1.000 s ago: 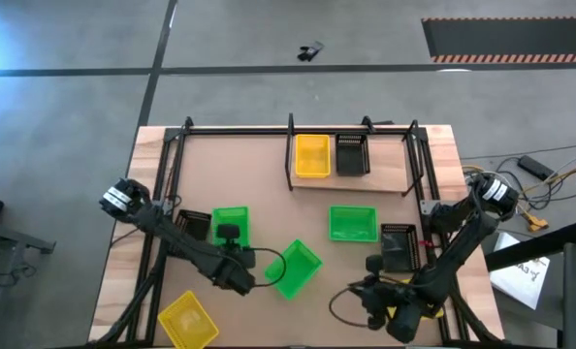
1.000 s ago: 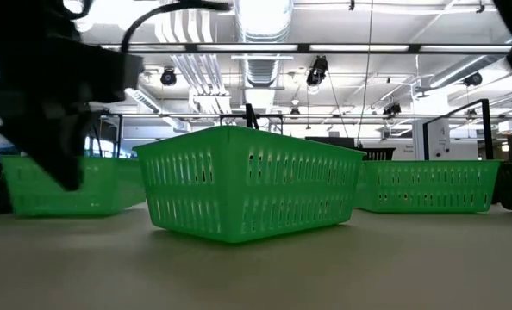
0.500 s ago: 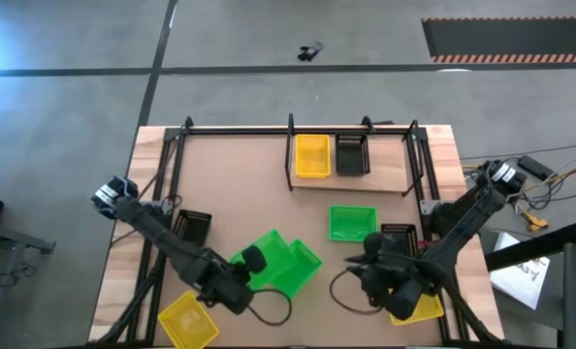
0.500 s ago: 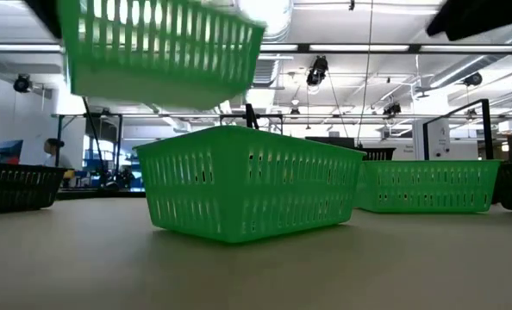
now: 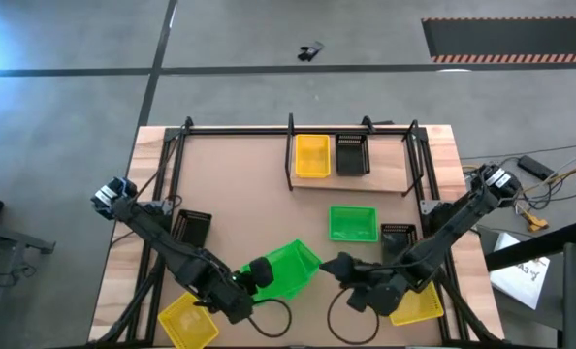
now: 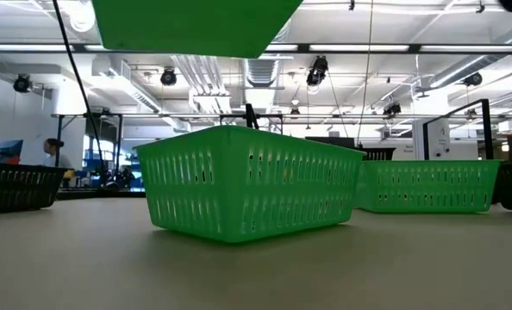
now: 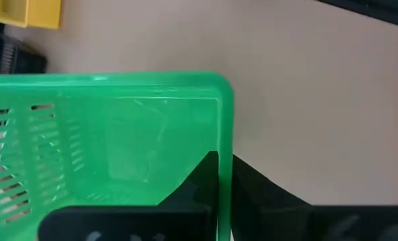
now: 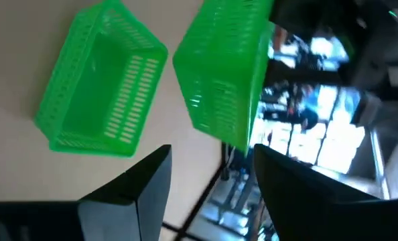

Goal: Stack baskets on shelf by color
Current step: Put the left green bin on the shelf

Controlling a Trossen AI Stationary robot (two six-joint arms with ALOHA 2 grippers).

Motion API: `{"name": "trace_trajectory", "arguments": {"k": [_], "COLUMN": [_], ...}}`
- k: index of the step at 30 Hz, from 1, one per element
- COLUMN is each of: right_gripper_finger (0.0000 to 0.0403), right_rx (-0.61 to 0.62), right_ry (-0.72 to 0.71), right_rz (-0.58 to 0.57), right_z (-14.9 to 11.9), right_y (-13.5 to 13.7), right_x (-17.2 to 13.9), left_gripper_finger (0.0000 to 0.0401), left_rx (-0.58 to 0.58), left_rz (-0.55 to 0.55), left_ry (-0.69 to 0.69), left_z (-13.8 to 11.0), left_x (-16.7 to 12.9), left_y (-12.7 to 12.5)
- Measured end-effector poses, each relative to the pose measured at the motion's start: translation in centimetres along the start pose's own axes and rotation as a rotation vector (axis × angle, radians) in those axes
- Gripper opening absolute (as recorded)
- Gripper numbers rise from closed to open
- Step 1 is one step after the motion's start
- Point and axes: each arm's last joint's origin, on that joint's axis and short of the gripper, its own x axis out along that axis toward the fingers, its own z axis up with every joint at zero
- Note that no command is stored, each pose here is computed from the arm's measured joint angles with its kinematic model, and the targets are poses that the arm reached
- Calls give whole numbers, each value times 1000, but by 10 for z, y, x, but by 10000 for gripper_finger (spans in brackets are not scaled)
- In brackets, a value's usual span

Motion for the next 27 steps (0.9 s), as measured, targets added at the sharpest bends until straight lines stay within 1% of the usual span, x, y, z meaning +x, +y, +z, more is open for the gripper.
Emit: {"name": "trace_trajectory", "arguments": {"k": [3, 6, 11, 14, 17, 19, 21, 24, 27], "right_gripper_finger": [203, 203, 203, 202, 190, 172, 146, 95, 40], "right_rx": [-109, -218, -292, -336, -370, -372, -363, -299, -223], "right_ry": [-20, 0, 44, 70, 89, 93, 103, 122, 108], "right_rz": [26, 34, 90, 146, 190, 198, 216, 237, 301], "right_z": [4, 10, 17, 21, 23, 25, 26, 26, 24], "right_y": [-10, -18, -30, -33, -32, -29, -24, -18, -13], "right_x": [13, 28, 45, 52, 59, 64, 69, 72, 72], "left_gripper_finger": [0, 0, 0, 0, 0, 0, 0, 0, 2], "left_rx": [-6, -10, -8, -7, 15, 19, 19, 13, -29], "left_rz": [7, 14, 14, 14, 15, 21, 29, 61, 108], "left_ry": [-7, -15, -15, -16, -15, -12, -6, 14, 17], "left_z": [0, 0, 0, 0, 0, 0, 0, 0, 0], "left_x": [1, 1, 1, 1, 1, 1, 1, 2, 2], "left_y": [2, 4, 3, 4, 4, 4, 4, 5, 8]}}
